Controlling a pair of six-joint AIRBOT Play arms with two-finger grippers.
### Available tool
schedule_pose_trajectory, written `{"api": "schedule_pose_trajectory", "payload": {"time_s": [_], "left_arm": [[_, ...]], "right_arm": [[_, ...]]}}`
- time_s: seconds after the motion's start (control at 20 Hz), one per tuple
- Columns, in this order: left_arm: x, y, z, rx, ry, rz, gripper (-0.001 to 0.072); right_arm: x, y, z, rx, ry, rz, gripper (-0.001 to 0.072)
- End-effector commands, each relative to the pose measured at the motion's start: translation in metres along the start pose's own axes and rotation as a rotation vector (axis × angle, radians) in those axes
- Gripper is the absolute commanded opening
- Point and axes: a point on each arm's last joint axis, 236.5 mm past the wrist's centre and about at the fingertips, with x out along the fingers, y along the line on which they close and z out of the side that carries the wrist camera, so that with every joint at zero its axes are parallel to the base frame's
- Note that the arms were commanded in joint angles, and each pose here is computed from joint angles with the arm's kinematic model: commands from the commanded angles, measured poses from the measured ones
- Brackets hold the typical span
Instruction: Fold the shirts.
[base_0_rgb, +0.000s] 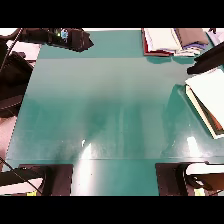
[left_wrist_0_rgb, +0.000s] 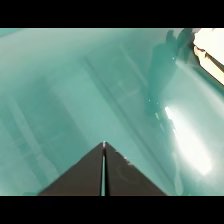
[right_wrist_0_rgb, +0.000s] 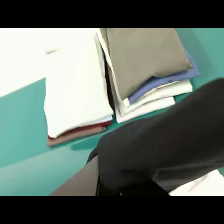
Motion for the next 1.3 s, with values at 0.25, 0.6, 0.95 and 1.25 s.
{"api": "schedule_pose_trajectory", "payload": {"time_s": [0.25, 0.6, 0.95, 1.25], "left_arm": [[-0.001, -0.001, -0.002, 0.004, 0.007, -0.001, 0.0026], [-0.001, -0.001, -0.003, 0.012, 0.012, -0.002, 0.0026], [-0.001, -0.001, -0.003, 0.011, 0.014, -0.002, 0.0026], [-0.001, -0.001, 0.000, 0.009, 0.001, -0.001, 0.0026]], "right_arm": [[-0.073, -0.086, -0.080, -0.042, 0.210, -0.271, 0.0019], [-0.126, -0.155, -0.192, 0.150, 0.379, -0.460, 0.0273], [-0.134, -0.144, -0.171, 0.236, 0.270, -0.390, 0.0517], [-0.063, 0.043, -0.132, 0.052, 0.251, 0.095, 0.0515]]}}
